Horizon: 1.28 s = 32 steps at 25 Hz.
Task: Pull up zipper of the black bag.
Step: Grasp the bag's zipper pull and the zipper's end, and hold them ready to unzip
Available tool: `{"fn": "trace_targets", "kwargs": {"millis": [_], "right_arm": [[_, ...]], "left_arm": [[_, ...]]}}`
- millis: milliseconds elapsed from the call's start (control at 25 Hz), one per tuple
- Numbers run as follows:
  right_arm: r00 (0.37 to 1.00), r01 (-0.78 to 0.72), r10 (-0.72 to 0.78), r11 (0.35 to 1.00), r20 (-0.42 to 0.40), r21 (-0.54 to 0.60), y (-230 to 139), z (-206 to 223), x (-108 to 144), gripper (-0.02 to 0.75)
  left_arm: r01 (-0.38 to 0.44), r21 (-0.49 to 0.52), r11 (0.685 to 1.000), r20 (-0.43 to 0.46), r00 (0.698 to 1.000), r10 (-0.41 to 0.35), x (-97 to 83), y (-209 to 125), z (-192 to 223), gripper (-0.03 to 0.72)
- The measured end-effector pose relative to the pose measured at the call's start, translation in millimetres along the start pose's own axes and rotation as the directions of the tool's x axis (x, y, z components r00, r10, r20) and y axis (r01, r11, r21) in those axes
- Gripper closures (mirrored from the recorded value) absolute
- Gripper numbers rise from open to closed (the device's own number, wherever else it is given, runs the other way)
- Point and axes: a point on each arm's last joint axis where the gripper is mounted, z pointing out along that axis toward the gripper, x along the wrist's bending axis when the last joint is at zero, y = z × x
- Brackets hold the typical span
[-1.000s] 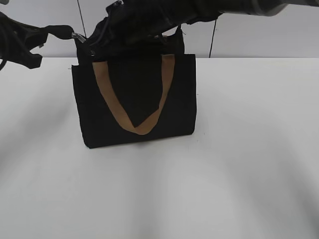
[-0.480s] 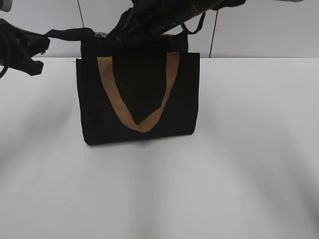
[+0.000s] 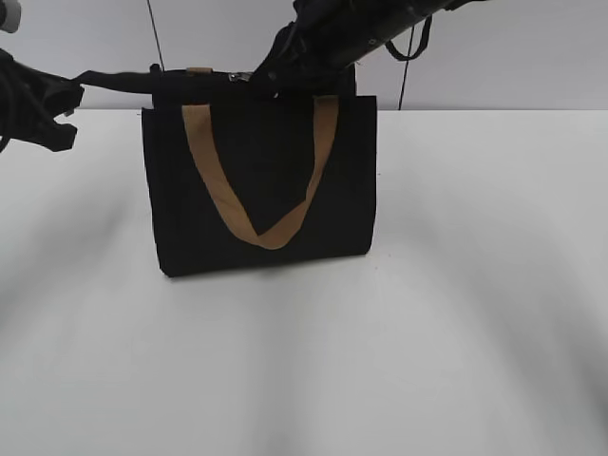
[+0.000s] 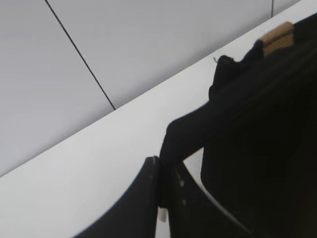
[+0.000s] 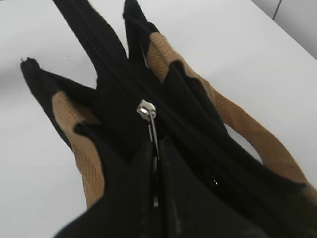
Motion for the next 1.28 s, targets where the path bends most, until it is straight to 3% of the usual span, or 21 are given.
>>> {"fn": "trace_targets", "kwargs": {"millis": [520,920,1040,1120,1200,1280], "right_arm": [[0.994,-0.066,0.060,0.996,0.090,0.065,-12.9,-39.8,-36.5,0.750],[0.996,-0.076,0.070,0.992,0.055,0.100,-16.7,-40.9,-34.4,0.729],[0.994,-0.094,0.089,0.991,0.059,0.099,-15.8,-42.4,-33.9,0.584],[0.993,-0.108,0.103,0.989,0.055,0.104,-15.4,-44.1,-32.6,0.414],[0.990,-0.134,0.130,0.985,0.050,0.113,-14.5,-47.2,-30.3,0.277],[0.986,-0.162,0.157,0.980,0.047,0.119,-13.1,-52.4,-28.4,0.197]], "left_arm": [[0.044,0.038,0.998,-0.034,0.999,-0.043,3.0,-3.6,-0.1,0.669],[0.100,0.017,0.995,-0.035,0.994,-0.100,0.3,-0.7,0.7,0.666],[0.106,0.020,0.994,-0.014,0.994,-0.106,-9.5,2.8,2.7,0.603],[0.124,0.016,0.992,-0.001,0.992,-0.124,-15.9,5.6,3.9,0.506],[0.171,0.030,0.985,-0.009,0.985,-0.171,-19.5,5.9,4.6,0.396],[0.258,0.071,0.964,-0.046,0.966,-0.255,-20.5,3.0,4.4,0.303]]}}
